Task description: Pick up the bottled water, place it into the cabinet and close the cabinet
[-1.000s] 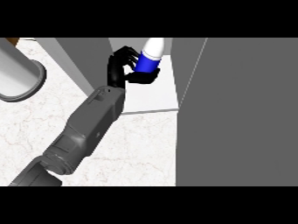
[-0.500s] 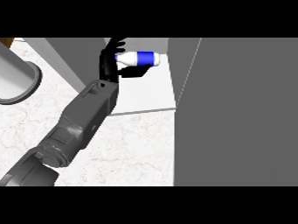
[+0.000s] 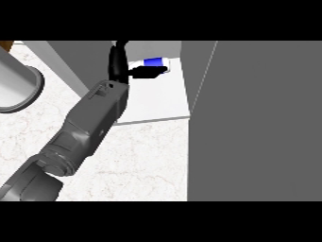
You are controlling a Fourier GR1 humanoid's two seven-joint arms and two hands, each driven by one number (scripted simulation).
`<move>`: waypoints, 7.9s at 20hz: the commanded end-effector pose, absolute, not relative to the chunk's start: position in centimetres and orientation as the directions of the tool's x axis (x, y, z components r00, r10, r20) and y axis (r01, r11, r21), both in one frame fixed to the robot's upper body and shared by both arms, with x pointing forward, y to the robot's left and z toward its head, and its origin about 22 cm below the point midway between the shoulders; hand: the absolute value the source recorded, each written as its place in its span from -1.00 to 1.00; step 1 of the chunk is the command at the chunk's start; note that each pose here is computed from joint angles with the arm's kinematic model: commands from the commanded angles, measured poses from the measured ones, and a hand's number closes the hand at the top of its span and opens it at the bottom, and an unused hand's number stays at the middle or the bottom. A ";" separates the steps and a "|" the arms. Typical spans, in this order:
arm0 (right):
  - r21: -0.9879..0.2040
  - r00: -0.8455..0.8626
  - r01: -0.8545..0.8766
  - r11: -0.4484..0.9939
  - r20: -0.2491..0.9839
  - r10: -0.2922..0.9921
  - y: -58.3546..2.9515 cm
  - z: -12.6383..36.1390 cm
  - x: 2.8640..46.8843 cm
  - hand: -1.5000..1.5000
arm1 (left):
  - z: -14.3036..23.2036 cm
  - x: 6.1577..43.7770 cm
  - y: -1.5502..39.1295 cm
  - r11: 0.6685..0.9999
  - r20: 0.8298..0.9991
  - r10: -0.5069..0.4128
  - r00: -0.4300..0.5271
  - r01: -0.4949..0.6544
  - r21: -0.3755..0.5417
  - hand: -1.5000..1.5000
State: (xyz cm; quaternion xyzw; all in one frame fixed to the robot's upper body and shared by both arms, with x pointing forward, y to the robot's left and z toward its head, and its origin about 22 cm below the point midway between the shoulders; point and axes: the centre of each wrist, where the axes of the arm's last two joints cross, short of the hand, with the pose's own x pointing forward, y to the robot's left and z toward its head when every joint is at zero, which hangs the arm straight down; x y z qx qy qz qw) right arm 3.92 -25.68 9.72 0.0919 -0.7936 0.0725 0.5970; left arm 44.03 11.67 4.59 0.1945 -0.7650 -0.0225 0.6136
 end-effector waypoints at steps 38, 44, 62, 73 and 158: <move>0.040 -0.263 -0.193 0.980 0.961 -0.091 -23.9 12.0 3.7 -1.00 | 1.2 31.0 7.1 0.899 0.881 0.378 -0.284 0.341 -0.276 -1.00; -0.040 -0.236 -0.334 0.942 0.971 -0.042 -24.0 13.8 2.8 -1.00 | 1.7 27.9 10.4 0.885 0.882 0.397 -0.252 0.358 -0.296 1.00; -0.166 -0.251 -0.702 0.693 0.968 -0.023 -21.4 14.6 2.8 1.00 | 2.1 19.9 22.0 0.911 0.879 0.398 -0.262 0.224 -0.346 -1.00; -0.225 -0.276 -0.834 0.504 0.961 -0.028 -19.5 15.6 3.5 1.00 | 3.0 18.1 27.0 0.908 0.870 0.414 -0.267 0.182 -0.376 -1.00; -0.311 -0.250 -0.794 0.522 0.950 0.186 -15.4 13.0 19.3 1.00 | 7.3 18.5 36.2 0.877 0.878 0.409 -0.249 0.375 -0.302 -1.00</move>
